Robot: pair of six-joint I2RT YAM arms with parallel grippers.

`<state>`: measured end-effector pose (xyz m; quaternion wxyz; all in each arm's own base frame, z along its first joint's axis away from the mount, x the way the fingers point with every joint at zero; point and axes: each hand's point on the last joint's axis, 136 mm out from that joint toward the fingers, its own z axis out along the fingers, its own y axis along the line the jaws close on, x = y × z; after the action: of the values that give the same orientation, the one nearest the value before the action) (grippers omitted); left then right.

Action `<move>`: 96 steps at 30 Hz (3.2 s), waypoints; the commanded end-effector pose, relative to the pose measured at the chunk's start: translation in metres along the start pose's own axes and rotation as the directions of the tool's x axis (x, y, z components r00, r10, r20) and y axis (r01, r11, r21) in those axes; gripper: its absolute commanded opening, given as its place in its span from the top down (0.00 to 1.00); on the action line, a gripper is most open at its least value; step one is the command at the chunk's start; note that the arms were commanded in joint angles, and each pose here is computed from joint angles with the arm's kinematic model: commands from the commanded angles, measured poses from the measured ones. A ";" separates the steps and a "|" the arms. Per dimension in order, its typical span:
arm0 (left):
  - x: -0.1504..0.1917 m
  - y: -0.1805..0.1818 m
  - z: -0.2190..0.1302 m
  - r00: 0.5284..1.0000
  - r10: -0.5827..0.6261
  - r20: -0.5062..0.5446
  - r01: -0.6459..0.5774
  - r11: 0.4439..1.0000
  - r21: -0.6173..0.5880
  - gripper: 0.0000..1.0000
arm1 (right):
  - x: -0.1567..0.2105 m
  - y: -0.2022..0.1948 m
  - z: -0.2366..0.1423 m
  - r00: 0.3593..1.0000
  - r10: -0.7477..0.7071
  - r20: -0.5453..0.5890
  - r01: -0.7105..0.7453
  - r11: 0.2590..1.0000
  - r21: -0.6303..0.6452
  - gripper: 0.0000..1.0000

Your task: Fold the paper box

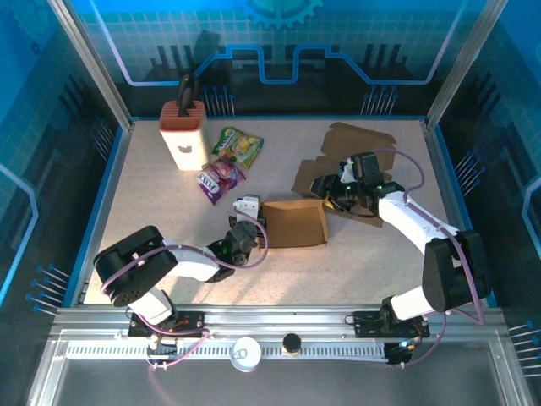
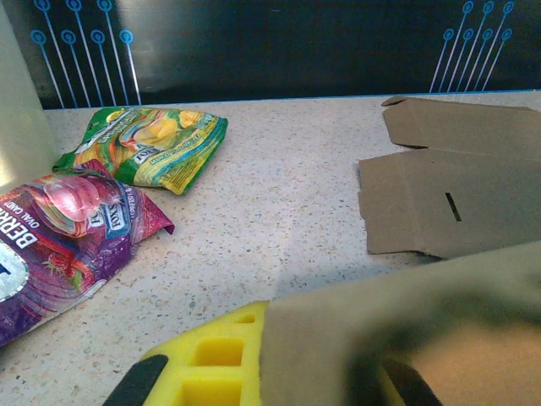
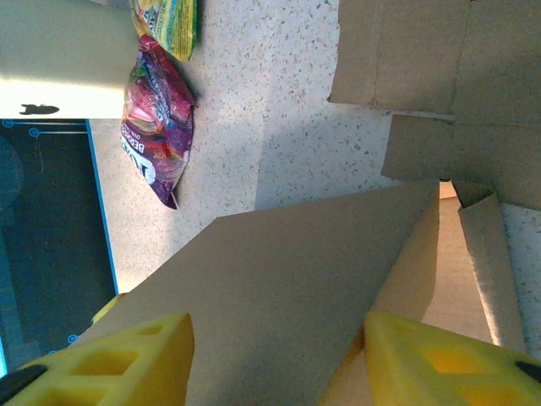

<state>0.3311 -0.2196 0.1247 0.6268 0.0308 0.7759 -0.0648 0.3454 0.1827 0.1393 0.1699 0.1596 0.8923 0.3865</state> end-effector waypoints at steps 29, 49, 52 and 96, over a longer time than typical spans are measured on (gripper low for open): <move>-0.010 -0.035 -0.011 0.982 -0.142 -0.125 0.152 0.986 0.075 1.00 | 0.026 0.013 0.002 0.988 -0.155 0.015 0.155 0.987 -0.042 0.55; 0.041 -0.023 -0.034 0.954 -0.159 -0.253 0.191 0.976 0.106 0.84 | 0.044 -0.011 0.001 0.974 -0.226 0.010 0.225 0.973 0.045 0.59; 0.052 -0.021 -0.038 0.946 -0.155 -0.285 0.191 0.976 0.102 0.76 | 0.048 -0.012 -0.001 0.968 -0.252 0.018 0.250 0.966 0.069 0.60; 0.046 -0.016 -0.146 0.720 -0.329 -0.611 0.516 0.843 0.154 0.12 | 0.073 -0.045 0.005 0.960 -0.281 0.021 0.273 0.946 0.177 0.67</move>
<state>0.1976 -0.2261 0.1263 0.3781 -0.0215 0.8684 -0.3200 0.2782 0.1872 0.0917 0.2228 0.0570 0.9315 0.2819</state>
